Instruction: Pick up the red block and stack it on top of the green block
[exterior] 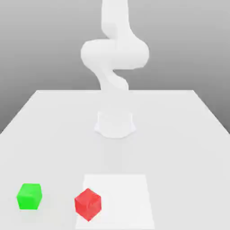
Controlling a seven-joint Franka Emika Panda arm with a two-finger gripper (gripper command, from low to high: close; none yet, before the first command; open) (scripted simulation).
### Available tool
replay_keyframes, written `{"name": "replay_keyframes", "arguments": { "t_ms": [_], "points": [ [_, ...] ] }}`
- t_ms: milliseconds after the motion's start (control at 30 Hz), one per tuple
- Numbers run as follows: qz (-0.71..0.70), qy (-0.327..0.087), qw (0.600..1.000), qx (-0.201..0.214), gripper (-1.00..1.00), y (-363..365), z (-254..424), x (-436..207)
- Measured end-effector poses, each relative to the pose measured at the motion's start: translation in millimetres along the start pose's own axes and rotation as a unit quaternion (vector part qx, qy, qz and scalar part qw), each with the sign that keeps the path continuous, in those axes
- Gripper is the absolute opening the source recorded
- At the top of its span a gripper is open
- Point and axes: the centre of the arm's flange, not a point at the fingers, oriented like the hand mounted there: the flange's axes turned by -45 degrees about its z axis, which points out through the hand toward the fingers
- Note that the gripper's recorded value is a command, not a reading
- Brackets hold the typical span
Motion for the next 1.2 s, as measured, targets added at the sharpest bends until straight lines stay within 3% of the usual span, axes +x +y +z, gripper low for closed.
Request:
{"name": "replay_keyframes", "arguments": {
  "t_ms": [333, 733, 933, 967, 1200],
  "points": [
    [0.123, -0.149, 0.98, -0.046, 0.0, 33, 203, -59],
    [0.265, -0.311, 0.905, -0.116, 0.0, 77, 373, -224],
    [0.28, -0.331, 0.892, -0.125, 0.0, 81, 428, -285],
    [0.281, -0.331, 0.892, -0.125, -1.0, 82, 434, -291],
    [0.281, -0.33, 0.892, -0.125, -1.0, 82, 434, -291]
  ]
}}
